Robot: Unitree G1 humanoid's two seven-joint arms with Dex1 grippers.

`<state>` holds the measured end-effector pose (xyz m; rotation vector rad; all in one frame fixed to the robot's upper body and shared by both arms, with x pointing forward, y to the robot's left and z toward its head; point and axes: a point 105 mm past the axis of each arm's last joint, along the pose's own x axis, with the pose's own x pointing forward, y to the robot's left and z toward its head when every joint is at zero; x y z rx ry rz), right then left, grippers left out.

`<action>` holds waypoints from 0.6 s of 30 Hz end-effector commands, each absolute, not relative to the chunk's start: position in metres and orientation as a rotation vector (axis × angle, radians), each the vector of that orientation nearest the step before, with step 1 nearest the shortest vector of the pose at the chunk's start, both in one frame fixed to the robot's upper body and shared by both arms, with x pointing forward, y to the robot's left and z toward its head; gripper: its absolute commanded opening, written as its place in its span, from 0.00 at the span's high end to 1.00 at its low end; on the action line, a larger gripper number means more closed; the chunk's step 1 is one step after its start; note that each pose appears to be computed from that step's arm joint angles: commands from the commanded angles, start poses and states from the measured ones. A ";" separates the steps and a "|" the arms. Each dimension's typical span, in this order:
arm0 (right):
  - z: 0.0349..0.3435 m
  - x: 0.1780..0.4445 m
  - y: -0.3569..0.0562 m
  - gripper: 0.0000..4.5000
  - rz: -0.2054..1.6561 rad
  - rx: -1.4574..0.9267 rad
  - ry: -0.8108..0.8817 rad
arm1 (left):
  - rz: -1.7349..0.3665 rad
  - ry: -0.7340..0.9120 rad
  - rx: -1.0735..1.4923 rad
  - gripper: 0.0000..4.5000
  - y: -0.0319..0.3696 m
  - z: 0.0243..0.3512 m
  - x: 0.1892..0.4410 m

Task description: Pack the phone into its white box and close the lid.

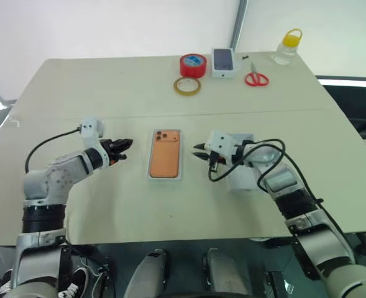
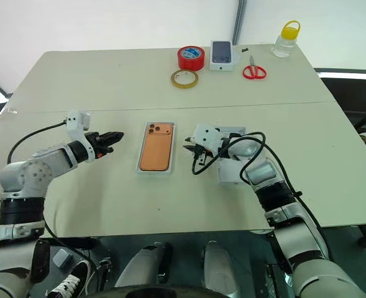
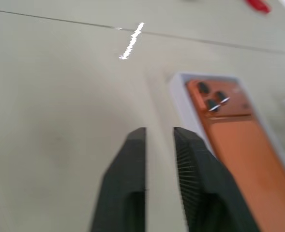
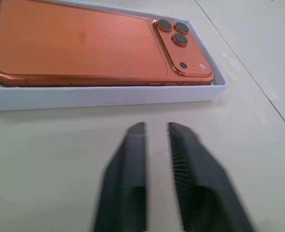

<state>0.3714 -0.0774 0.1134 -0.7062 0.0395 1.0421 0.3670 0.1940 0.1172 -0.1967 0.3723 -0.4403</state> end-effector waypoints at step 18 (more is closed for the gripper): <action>0.117 0.365 -0.069 0.99 1.068 -0.808 -0.009 | -0.946 0.445 0.120 0.99 0.064 0.077 0.336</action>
